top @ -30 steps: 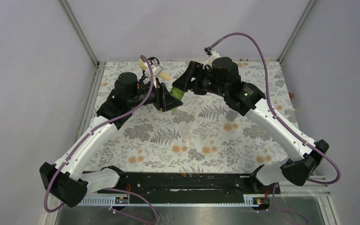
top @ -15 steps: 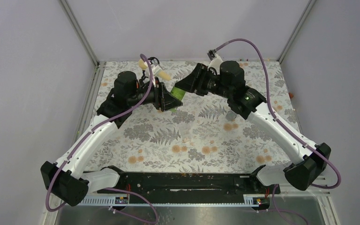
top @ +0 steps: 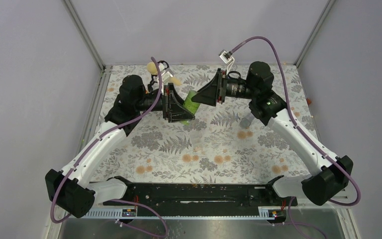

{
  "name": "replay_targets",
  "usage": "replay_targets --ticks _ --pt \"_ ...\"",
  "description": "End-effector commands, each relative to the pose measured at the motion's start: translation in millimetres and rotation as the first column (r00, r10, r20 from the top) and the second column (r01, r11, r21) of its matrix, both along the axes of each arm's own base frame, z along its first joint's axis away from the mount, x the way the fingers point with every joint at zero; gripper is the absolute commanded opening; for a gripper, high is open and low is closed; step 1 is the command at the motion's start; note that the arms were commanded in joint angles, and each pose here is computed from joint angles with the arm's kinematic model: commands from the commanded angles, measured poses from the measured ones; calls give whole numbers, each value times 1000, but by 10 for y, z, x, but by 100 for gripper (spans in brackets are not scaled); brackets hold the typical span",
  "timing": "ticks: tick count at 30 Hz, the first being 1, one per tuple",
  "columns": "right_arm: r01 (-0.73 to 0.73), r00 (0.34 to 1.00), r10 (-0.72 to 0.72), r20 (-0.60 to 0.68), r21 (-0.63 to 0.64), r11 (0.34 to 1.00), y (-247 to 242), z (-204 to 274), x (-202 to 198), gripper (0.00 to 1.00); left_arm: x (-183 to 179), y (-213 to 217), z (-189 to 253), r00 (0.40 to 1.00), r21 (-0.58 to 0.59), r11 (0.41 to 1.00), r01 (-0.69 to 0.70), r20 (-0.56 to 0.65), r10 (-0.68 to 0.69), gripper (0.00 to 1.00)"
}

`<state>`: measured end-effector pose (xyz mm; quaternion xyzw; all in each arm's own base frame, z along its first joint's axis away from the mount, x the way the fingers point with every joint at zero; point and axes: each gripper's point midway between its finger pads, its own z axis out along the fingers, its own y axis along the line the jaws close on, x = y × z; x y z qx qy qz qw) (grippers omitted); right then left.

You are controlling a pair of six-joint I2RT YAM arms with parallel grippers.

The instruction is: Sort the pills into containers

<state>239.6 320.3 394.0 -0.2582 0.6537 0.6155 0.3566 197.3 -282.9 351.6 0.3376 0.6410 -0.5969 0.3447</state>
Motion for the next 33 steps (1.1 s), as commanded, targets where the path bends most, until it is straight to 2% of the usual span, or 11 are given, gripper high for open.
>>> replay_targets --ticks 1,3,7,8,11,16,18,25,29,33 --pt "203 979 -203 17 -52 978 -115 90 205 84 -47 -23 206 984 -44 998 39 174 -31 0" --pt "330 942 -334 -34 -81 940 -203 20 343 95 175 1 150 973 -15 995 -95 209 96 0" --pt "494 851 -510 -124 -136 859 -263 -125 450 97 467 100 101 926 -6 958 -286 256 278 0" --pt "541 815 -562 -141 -160 826 -285 -179 479 97 495 115 100 917 -8 952 -307 264 298 0" --pt "599 770 -612 -180 -124 791 -224 -163 477 95 531 132 78 909 -8 944 -329 267 320 0" --pt "599 771 -598 -219 -66 798 -82 -112 483 86 546 131 58 910 -6 941 -338 251 329 0" --pt "590 785 -581 -213 -25 807 -26 -21 504 86 544 128 50 912 -6 941 -337 246 328 0" --pt "565 807 -560 -186 -28 824 99 91 546 89 531 108 37 922 -2 946 -323 226 315 0" --pt "541 827 -542 -150 -50 840 153 73 504 79 530 95 20 927 4 949 -316 216 308 0" --pt "500 856 -502 -122 -47 865 184 74 421 54 524 89 23 930 9 951 -309 214 300 0"
